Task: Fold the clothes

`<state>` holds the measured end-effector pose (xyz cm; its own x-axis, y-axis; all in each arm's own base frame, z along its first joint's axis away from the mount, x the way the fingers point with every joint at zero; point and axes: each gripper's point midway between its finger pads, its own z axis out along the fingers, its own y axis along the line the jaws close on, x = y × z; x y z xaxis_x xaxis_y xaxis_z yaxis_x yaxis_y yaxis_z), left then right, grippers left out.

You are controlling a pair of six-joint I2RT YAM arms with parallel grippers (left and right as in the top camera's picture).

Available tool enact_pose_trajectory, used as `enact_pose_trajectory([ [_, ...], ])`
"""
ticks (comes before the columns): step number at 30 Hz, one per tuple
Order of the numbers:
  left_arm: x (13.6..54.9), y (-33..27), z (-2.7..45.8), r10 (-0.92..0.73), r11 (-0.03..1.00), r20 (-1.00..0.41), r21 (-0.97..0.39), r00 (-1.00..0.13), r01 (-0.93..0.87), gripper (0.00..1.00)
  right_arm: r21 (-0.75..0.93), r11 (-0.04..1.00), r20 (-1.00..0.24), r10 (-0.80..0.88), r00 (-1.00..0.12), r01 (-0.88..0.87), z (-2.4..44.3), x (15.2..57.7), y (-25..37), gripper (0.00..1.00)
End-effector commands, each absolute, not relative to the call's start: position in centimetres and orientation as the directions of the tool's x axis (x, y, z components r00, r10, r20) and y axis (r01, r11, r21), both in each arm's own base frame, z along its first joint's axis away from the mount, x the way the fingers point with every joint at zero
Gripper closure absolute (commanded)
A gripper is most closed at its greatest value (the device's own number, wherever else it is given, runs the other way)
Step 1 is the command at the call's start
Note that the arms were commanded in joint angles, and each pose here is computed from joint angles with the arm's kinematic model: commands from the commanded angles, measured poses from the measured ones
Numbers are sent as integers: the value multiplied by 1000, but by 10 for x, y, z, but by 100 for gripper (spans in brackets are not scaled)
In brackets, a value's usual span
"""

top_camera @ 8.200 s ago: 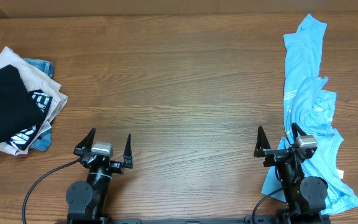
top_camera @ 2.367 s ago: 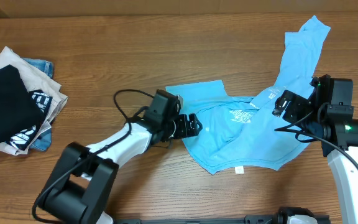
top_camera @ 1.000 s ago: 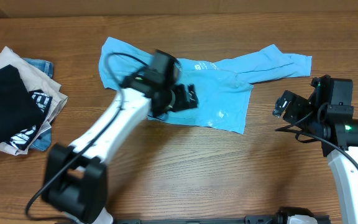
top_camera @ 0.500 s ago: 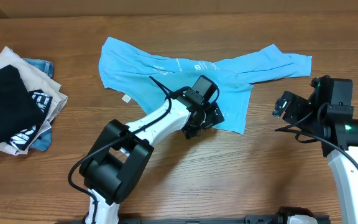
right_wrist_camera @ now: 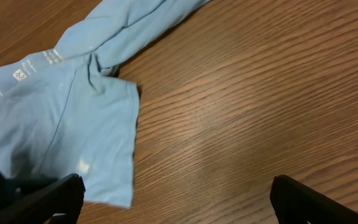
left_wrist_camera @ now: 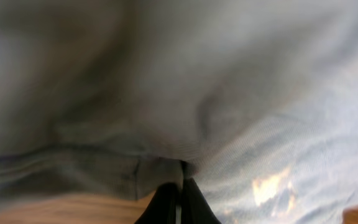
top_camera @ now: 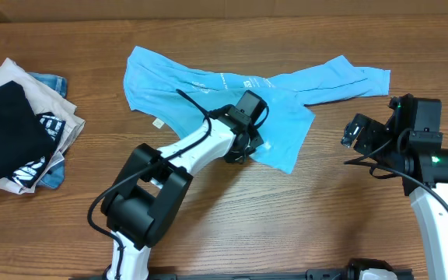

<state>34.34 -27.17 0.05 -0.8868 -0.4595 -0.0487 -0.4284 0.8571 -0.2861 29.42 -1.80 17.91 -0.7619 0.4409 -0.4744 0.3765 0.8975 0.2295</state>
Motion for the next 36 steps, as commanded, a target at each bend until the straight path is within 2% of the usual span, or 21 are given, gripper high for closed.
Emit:
enact_pose_trajectory([
  [1, 341, -190, 29, -445, 896, -179, -75, -878, -439, 96, 233, 897, -498, 442, -746, 376, 187, 298, -20, 0],
  [6, 324, -81, 123, -465, 845, -364, 90, -807, -528, 96, 224, 896, -474, 444, -761, 383, 176, 303, -21, 0],
  [9, 306, -34, 158, -517, 793, -401, 108, -757, -599, 96, 222, 895, -463, 447, -766, 388, 169, 309, -21, 0],
  [13, 284, 6, 174, -567, 745, -386, 138, -728, -653, 96, 230, 881, -416, 472, -777, 413, 154, 315, -19, 0],
  [19, 282, 12, 174, -549, 755, -376, 158, -746, -636, 96, 266, 887, -317, 451, -835, 378, 118, 327, -5, 0],
  [22, 282, 11, 173, -551, 758, -373, 151, -747, -635, 96, 348, 904, -274, 350, -896, 247, 94, 343, 19, 5],
  [27, 282, 11, 173, -552, 757, -373, 151, -746, -635, 96, 361, 930, -348, 199, -916, 65, 62, 381, 48, 8],
  [32, 282, 9, 173, -554, 760, -367, 146, -748, -634, 96, 327, 945, -363, 127, -923, 2, 23, 399, 74, 9],
  [36, 282, 8, 172, -556, 762, -359, 140, -749, -632, 96, 258, 966, -360, 107, -927, 12, 7, 401, 74, 16],
])
